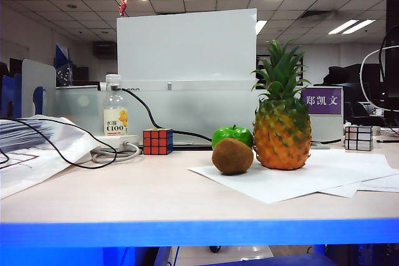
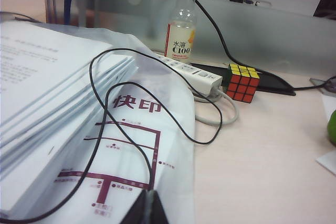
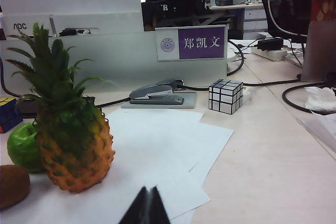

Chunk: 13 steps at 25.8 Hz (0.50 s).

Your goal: Arrange all the fruits from large to small from left to right in a row.

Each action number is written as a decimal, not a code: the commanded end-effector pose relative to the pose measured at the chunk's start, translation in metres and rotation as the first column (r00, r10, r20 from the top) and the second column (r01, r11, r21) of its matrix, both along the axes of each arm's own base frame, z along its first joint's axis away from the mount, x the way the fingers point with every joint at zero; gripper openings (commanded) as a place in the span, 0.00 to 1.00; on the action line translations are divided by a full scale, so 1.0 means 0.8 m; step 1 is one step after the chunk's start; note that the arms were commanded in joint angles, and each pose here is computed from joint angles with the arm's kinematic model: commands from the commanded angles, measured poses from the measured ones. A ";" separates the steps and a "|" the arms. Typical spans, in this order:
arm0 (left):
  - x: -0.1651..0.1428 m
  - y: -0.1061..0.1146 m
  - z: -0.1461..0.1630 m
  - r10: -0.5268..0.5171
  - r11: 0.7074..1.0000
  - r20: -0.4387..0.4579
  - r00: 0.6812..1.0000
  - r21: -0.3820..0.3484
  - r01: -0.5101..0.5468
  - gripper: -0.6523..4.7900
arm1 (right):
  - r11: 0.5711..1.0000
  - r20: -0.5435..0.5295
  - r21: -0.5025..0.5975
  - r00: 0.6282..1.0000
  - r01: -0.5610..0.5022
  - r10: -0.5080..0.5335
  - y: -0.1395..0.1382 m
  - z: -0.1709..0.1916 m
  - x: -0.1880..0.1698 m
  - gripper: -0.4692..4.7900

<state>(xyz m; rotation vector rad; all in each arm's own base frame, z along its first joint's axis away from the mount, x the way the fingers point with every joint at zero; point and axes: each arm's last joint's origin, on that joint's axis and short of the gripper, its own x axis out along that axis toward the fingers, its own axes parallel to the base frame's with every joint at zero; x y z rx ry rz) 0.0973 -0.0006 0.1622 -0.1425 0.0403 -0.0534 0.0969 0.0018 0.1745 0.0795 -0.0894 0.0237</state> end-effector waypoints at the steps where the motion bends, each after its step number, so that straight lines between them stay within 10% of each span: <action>1: 0.000 0.000 0.002 -0.005 1.000 0.014 1.000 -0.017 0.005 0.11 | 1.000 0.004 0.017 1.000 -0.004 0.004 0.000 -0.002 0.000 0.08; 13: -0.001 -0.004 0.002 -0.112 0.993 0.014 0.994 -0.027 0.112 0.11 | 0.959 -0.001 0.251 0.990 -0.135 0.140 0.004 -0.002 0.000 0.08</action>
